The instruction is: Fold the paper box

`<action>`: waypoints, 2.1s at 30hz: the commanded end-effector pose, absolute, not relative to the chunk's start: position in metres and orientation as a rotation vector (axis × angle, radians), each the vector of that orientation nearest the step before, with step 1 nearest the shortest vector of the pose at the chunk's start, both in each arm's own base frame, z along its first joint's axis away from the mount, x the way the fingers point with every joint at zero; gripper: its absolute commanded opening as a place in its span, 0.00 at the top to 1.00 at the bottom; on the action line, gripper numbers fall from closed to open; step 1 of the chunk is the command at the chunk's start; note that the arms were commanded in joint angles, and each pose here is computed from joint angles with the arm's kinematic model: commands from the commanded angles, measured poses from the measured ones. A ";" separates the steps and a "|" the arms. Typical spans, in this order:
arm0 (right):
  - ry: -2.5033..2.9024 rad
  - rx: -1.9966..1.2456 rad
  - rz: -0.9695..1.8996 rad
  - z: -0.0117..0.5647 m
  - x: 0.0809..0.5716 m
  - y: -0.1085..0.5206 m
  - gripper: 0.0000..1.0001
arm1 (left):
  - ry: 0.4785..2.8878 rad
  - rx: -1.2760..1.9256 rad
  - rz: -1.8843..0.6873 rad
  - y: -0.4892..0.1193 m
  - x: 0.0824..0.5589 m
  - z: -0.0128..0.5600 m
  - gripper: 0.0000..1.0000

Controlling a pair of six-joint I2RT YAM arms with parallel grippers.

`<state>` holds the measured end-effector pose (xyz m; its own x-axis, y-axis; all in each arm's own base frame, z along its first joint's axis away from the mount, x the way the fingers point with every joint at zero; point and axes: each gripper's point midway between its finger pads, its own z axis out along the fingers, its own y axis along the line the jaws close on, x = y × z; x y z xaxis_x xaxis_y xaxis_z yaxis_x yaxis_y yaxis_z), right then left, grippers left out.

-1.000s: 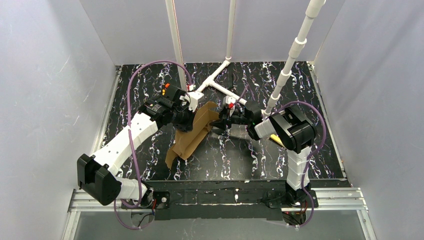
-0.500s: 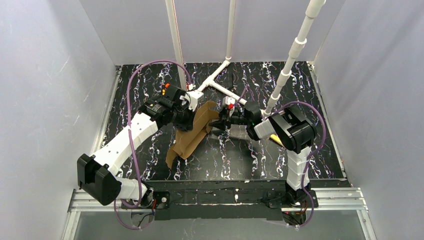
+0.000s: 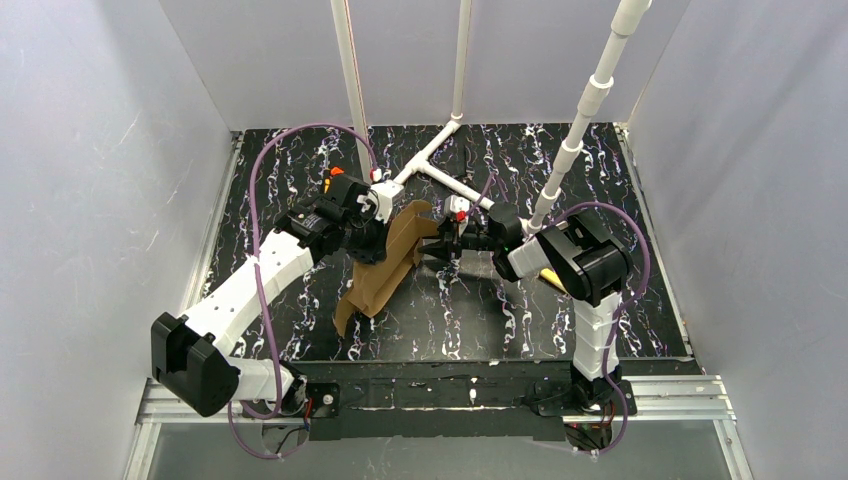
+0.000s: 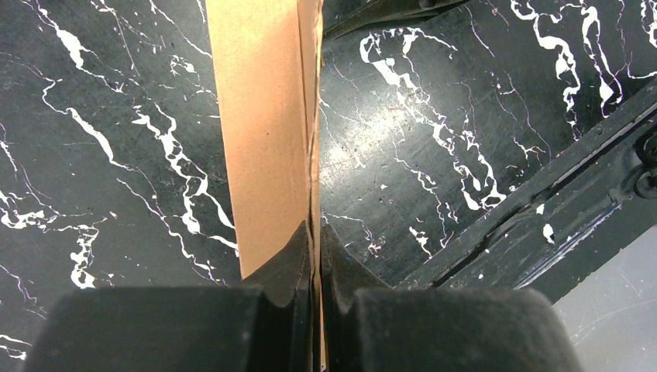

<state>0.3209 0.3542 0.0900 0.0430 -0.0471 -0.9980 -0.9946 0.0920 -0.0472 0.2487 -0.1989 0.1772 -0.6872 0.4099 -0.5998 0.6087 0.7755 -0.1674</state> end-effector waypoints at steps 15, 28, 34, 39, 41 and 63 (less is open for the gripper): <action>1.191 -1.215 1.047 0.087 0.317 0.360 0.51 | 2.395 0.730 -0.494 -0.198 0.246 0.183 1.00; 1.160 -1.114 0.990 0.094 0.320 0.371 0.51 | 2.395 0.725 -0.521 -0.202 0.246 0.182 1.00; 1.087 -1.085 1.036 0.099 0.317 0.375 0.51 | 2.404 0.718 -0.525 -0.199 0.244 0.182 1.00; 1.086 -1.066 1.017 0.100 0.322 0.381 0.48 | 2.410 0.707 -0.551 -0.197 0.242 0.181 1.00; 1.087 -1.056 1.008 0.100 0.325 0.384 0.48 | 2.412 0.708 -0.562 -0.198 0.242 0.181 1.00; 0.906 -1.150 1.060 0.117 0.303 0.401 0.84 | 2.432 0.677 -0.651 -0.196 0.239 0.182 1.00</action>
<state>0.3241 0.3894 0.0718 0.0816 0.0331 -0.9961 -0.9809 0.1796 -0.0744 0.2426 -0.1943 0.1753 -0.7439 0.3366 -0.5773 0.5645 0.7789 -0.2732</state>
